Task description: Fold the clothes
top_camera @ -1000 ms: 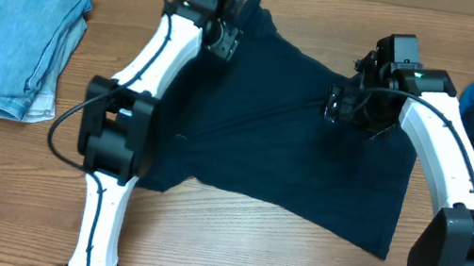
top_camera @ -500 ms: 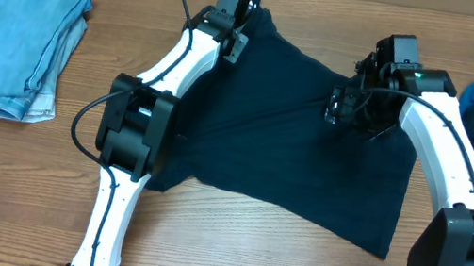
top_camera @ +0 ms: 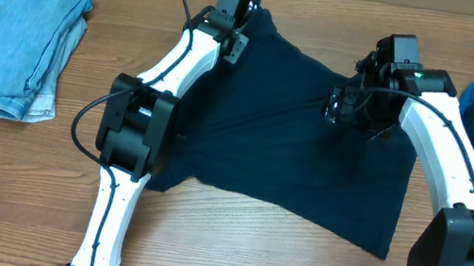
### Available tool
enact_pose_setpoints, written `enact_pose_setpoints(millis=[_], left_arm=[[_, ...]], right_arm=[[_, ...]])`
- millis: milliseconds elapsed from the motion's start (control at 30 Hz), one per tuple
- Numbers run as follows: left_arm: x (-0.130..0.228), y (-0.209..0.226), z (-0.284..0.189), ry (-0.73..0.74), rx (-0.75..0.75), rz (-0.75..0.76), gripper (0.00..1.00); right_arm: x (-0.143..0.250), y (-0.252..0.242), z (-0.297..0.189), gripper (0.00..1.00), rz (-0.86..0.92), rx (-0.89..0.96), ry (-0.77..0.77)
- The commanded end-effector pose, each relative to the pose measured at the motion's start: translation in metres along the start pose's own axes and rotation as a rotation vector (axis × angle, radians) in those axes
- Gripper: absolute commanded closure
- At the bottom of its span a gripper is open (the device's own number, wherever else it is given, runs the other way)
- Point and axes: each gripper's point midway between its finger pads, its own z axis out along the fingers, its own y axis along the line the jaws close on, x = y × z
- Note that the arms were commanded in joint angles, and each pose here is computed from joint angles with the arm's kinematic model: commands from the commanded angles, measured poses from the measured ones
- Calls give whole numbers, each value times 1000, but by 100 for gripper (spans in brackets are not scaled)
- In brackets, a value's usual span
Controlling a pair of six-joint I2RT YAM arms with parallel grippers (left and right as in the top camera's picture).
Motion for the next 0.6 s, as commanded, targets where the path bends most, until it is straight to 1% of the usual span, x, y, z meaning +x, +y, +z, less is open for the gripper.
enact_pose_setpoints(millis=[0,167,233,300,333,567], left_arm=[[8,-11,8,21,10,13,49],[10,-21,8,23,50,19,44],[9,-20,8,22,41,19,45],[11,-20,8,27,41,20,53],[12,-20,9,30,42,20,55],[19,-22,14,35,42,21,55]], right_arm=[[-5,0,-3,12,-5,2,-19],[-5,0,-4,12,-5,2,-20],[-5,0,-4,12,-5,2,-20],[-5,0,-3,12,-5,2,-19],[-5,0,-3,12,-5,2,-19],[-4,-1,-3,12,-4,4,-15]])
